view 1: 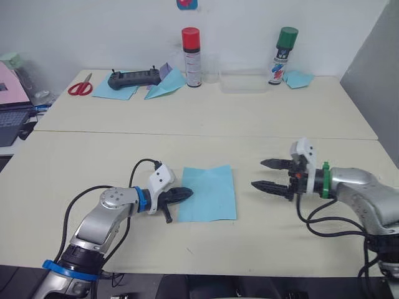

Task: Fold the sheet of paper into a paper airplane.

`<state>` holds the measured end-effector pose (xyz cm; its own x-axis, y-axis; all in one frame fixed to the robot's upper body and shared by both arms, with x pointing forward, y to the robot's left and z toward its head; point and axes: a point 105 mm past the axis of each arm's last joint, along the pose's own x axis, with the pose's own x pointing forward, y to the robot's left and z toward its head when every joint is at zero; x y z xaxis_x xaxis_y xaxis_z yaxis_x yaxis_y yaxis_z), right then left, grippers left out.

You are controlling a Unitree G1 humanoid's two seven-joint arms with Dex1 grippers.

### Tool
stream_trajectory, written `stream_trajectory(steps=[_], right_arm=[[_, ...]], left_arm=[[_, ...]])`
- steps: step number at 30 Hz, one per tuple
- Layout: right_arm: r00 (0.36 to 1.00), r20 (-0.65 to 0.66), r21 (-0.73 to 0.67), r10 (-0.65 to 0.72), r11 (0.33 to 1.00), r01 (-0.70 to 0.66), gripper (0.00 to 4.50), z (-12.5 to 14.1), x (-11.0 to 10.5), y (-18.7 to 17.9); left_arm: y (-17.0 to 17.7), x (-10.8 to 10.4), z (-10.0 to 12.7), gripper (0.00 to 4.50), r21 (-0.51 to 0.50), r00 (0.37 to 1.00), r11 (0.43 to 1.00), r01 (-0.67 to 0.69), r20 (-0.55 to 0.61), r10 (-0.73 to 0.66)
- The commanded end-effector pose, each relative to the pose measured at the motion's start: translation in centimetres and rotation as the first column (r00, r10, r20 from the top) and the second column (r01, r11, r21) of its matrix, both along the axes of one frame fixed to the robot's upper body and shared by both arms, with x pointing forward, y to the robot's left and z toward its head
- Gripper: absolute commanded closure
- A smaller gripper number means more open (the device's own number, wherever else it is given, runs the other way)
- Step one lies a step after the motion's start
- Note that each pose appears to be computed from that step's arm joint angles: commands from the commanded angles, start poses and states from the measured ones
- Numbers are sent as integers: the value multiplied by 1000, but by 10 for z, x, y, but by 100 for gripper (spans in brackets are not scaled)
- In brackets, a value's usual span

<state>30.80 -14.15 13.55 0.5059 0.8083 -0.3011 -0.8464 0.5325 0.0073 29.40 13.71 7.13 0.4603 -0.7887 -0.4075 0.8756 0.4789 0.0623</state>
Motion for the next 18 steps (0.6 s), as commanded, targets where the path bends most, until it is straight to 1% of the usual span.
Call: stream_trajectory(steps=[1,5,7,9,11,13,18], right_arm=[[998,66,-46,-5,999,8,93,-1,10,2],[994,107,-115,-22,993,34,233,-17,21,4],[993,119,-126,-19,991,34,306,-22,26,9],[992,124,-131,-1,991,17,384,-26,28,17],[992,123,-151,39,988,-21,448,-32,27,27],[992,115,-152,57,988,-39,448,-35,26,33],[986,23,-134,163,978,-159,448,-50,9,54]], left_arm=[[2,-1,-14,450,35,999,999,-15,-31,16],[2,-1,-14,450,35,999,999,-16,-30,17],[1,-1,-16,450,36,999,999,-17,-31,19],[1,-2,-17,450,37,999,999,-17,-33,18],[0,-3,-17,450,36,999,999,-15,-34,16],[0,-3,-18,450,36,999,999,-15,-33,16],[0,-1,-18,450,40,999,999,-18,-29,19]])
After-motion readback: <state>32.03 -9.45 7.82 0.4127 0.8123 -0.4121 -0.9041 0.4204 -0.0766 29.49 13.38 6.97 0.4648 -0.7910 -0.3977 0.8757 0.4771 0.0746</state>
